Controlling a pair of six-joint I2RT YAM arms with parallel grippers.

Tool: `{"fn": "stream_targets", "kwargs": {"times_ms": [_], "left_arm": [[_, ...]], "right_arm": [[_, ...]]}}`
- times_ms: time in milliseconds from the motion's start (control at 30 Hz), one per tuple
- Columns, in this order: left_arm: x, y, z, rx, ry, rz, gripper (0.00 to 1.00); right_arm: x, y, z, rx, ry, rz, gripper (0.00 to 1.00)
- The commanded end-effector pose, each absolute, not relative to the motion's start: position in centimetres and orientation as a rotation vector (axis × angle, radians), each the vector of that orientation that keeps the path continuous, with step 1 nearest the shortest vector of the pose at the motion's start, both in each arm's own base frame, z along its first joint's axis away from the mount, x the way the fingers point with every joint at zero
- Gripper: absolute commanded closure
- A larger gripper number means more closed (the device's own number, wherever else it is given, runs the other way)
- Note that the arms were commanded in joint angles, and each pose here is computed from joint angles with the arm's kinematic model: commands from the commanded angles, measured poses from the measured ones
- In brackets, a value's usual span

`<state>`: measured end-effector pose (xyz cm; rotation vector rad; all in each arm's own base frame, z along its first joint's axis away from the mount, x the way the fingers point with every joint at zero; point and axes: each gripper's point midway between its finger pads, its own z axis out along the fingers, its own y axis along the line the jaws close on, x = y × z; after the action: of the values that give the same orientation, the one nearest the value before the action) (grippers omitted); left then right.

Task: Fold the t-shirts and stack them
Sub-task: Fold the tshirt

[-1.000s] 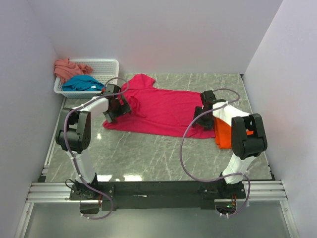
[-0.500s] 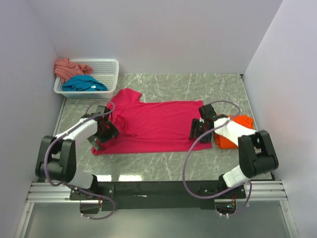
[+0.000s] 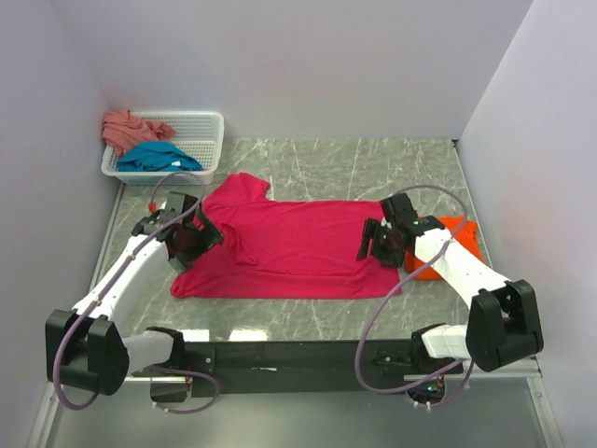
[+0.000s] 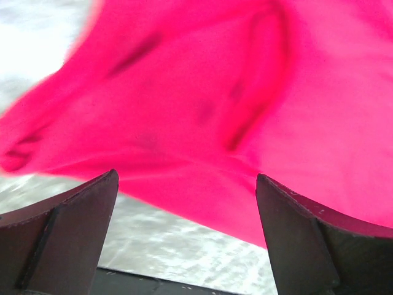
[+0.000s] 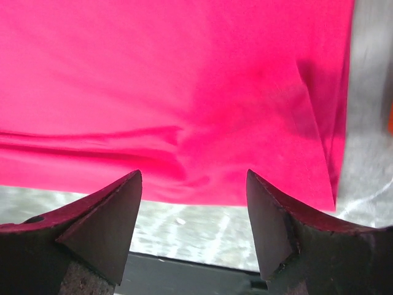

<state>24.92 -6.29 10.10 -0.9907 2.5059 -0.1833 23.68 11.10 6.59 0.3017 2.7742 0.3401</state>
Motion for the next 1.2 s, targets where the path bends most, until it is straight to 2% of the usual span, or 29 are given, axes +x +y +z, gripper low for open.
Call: {"fn": "stream_targets", "kwargs": {"times_ms": [0,267,567,900,1167], "left_arm": [[27.9,-9.6,12.5,-0.797,2.489,-0.364,0.01],[29.3,-15.8,8.2,-0.613,2.656,-0.439,0.01],[31.6,-18.3,6.0,-0.545,2.683,-0.474,0.00],[35.8,-20.9,7.1,-0.489,2.623,-0.576,0.01],[41.3,-22.8,7.8,-0.437,2.562,-0.578,0.01]], "right_arm": [[26.2,11.6,10.4,0.270,2.638,0.380,0.25],[25.7,10.7,10.0,0.311,2.637,0.323,0.24],[25.5,9.0,10.5,0.352,2.624,0.246,0.24],[25.9,6.1,12.4,0.408,2.549,0.132,0.24],[26.2,5.4,13.5,0.431,2.505,0.170,0.24]]}}
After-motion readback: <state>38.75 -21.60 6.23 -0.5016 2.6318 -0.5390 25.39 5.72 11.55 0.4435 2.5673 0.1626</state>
